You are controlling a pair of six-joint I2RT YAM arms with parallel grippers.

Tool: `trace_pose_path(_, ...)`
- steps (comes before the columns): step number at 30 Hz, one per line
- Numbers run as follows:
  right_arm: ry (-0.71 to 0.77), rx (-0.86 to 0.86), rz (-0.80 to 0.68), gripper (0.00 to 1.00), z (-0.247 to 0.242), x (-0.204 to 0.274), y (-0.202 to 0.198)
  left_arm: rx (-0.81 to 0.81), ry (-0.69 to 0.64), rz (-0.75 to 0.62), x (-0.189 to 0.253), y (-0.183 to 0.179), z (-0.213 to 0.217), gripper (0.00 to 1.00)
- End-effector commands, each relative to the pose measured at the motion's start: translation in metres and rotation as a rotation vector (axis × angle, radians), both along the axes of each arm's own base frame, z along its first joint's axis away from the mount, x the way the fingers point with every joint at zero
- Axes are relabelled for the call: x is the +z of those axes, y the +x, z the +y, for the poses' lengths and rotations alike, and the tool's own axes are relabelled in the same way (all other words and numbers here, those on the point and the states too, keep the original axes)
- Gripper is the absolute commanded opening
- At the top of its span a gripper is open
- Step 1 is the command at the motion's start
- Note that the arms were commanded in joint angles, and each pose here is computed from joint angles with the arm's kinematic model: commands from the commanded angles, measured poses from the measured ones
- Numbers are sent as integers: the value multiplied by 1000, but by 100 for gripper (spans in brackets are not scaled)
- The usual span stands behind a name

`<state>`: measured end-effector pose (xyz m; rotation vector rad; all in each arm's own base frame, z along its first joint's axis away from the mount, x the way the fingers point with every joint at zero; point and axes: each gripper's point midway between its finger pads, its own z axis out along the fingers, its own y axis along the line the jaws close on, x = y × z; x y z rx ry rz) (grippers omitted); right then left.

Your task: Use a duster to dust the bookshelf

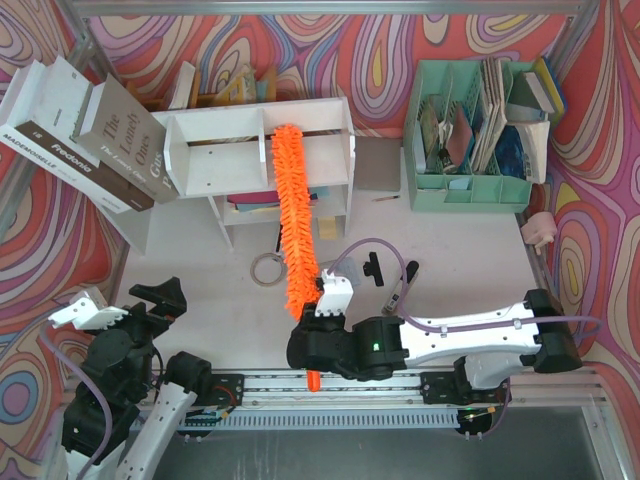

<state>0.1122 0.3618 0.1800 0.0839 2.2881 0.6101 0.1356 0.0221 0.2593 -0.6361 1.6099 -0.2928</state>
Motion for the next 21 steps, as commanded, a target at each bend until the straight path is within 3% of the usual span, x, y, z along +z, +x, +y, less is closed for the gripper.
trace_pose_path(1, 55, 16, 3, 0, 10, 16, 1, 5, -6, -8, -2, 0, 1, 98)
trace_pose_path(12, 74, 3, -100, 0, 13, 46, 15, 7, -4, -4, -2, 1, 1, 99)
trace_pose_path(21, 64, -282, -55, 0, -54, 27, 27, 9, -4, -3, -3, 1, 1, 99)
